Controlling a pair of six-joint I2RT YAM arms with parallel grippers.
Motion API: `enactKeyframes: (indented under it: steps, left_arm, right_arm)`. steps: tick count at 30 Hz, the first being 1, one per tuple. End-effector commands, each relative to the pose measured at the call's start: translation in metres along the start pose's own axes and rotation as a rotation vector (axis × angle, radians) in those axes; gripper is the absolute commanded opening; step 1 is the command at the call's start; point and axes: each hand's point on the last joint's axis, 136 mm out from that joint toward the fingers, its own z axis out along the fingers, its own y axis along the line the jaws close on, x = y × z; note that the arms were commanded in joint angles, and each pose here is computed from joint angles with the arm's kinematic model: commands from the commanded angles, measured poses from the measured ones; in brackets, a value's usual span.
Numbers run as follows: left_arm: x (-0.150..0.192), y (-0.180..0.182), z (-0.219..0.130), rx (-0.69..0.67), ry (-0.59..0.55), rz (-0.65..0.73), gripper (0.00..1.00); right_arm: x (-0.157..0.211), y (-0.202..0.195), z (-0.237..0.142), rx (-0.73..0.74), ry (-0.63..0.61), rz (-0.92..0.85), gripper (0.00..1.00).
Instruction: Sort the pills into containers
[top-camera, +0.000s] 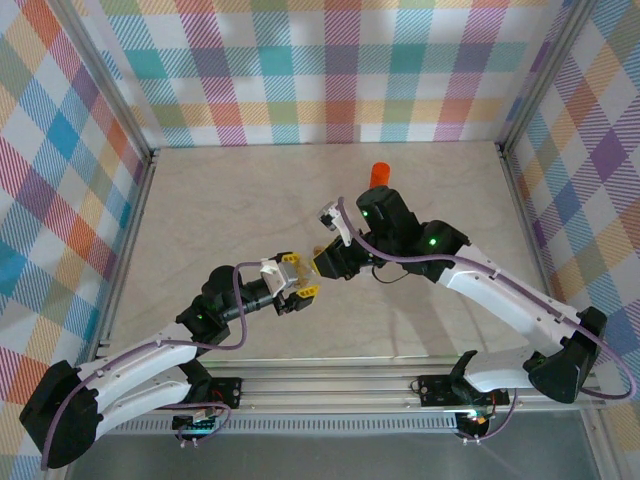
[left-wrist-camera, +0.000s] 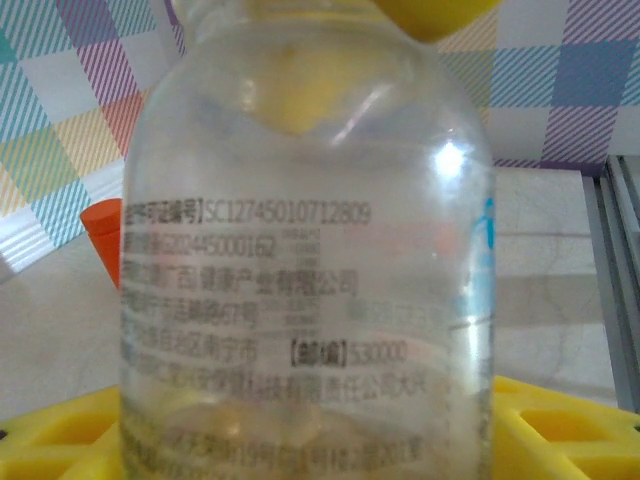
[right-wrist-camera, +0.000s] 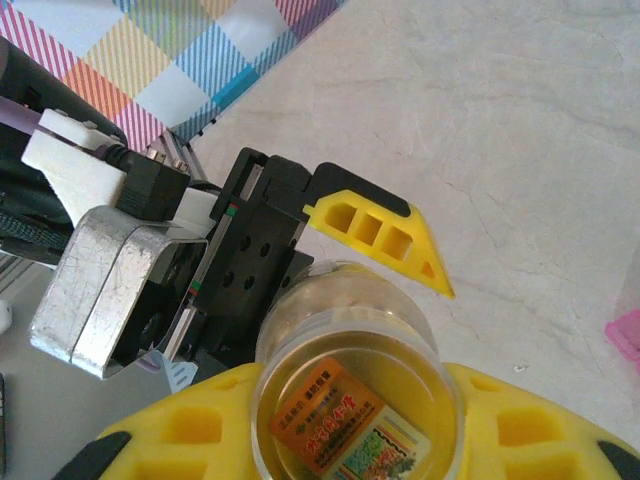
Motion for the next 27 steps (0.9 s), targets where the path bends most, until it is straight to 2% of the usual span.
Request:
enactKeyframes:
  steps: [1,10,17,20,23,27]
  left_arm:
    - [-0.021,-0.001,-0.001,0.010,-0.050,0.030,0.63]
    - [-0.029,-0.003,-0.001,0.026,-0.062,0.032,0.51]
    - [-0.031,-0.005,-0.003,0.031,-0.060,0.036,0.25]
    - [-0.028,-0.008,-0.005,0.041,-0.062,0.044,0.17]
    - [-0.028,-0.018,-0.009,0.089,-0.081,0.060,0.08]
    - [-0.034,-0.039,-0.015,0.209,-0.113,0.071,0.07]
  right_arm:
    - [-0.009,0.013,-0.006,-0.054,-0.044,-0.016,0.20]
    - [-0.008,0.009,0.002,-0.058,-0.028,-0.002,0.20]
    - [-0.001,0.007,0.005,-0.057,-0.012,-0.053,0.21]
    - [0.007,0.010,-0.001,-0.067,-0.016,-0.193,0.23]
    - [0.020,0.033,-0.015,-0.180,-0.046,-0.457,0.28]
    - [0.041,0.059,-0.038,-0.300,-0.108,-0.780,0.31]
